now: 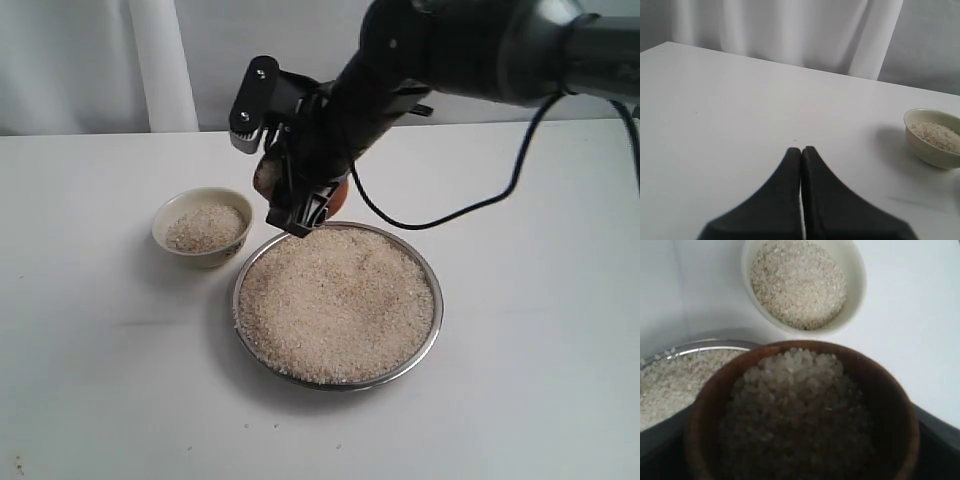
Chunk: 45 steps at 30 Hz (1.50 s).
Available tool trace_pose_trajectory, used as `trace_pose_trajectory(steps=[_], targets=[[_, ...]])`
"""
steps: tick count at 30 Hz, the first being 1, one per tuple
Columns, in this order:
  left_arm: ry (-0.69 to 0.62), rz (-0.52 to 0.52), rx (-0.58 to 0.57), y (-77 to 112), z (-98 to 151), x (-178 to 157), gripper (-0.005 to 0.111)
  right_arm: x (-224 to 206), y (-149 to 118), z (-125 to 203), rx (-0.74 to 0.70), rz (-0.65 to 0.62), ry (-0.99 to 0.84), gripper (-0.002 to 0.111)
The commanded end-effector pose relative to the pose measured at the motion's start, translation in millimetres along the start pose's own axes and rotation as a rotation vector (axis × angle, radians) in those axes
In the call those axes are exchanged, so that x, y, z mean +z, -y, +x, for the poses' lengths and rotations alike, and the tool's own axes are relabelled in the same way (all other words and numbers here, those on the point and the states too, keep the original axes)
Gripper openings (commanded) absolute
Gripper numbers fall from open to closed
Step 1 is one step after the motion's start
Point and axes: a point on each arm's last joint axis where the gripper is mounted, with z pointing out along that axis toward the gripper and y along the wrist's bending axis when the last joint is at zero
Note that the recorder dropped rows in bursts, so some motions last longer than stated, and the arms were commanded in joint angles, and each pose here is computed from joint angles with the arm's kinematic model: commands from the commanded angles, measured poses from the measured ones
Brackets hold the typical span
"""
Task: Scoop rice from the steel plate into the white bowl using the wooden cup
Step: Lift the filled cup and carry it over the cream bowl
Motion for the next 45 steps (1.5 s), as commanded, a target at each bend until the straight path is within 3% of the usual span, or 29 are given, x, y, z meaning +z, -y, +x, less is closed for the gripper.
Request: trace_pose_trajectory(steps=[1,16,28,37,45], targets=[[-0.003,0.003,-0.005,0.3,0,1,0.000,13,12,-23,-0.049,-0.003,-0.009,0.000],[-0.003,0.003,-0.005,0.3,0,1,0.000,59,6,-60,-0.107,0.082,-0.010,0.000],[-0.003,0.003,-0.005,0.3,0,1,0.000,77,5,-88,-0.029,0.162,0.119,0.000],[-0.003,0.003,-0.005,0.3,0,1,0.000,95,12,-91,-0.047,0.245,0.186,0.000],[-0.003,0.003,-0.005,0.3,0,1,0.000,98,18,-89,-0.146,0.330,0.156,0.000]])
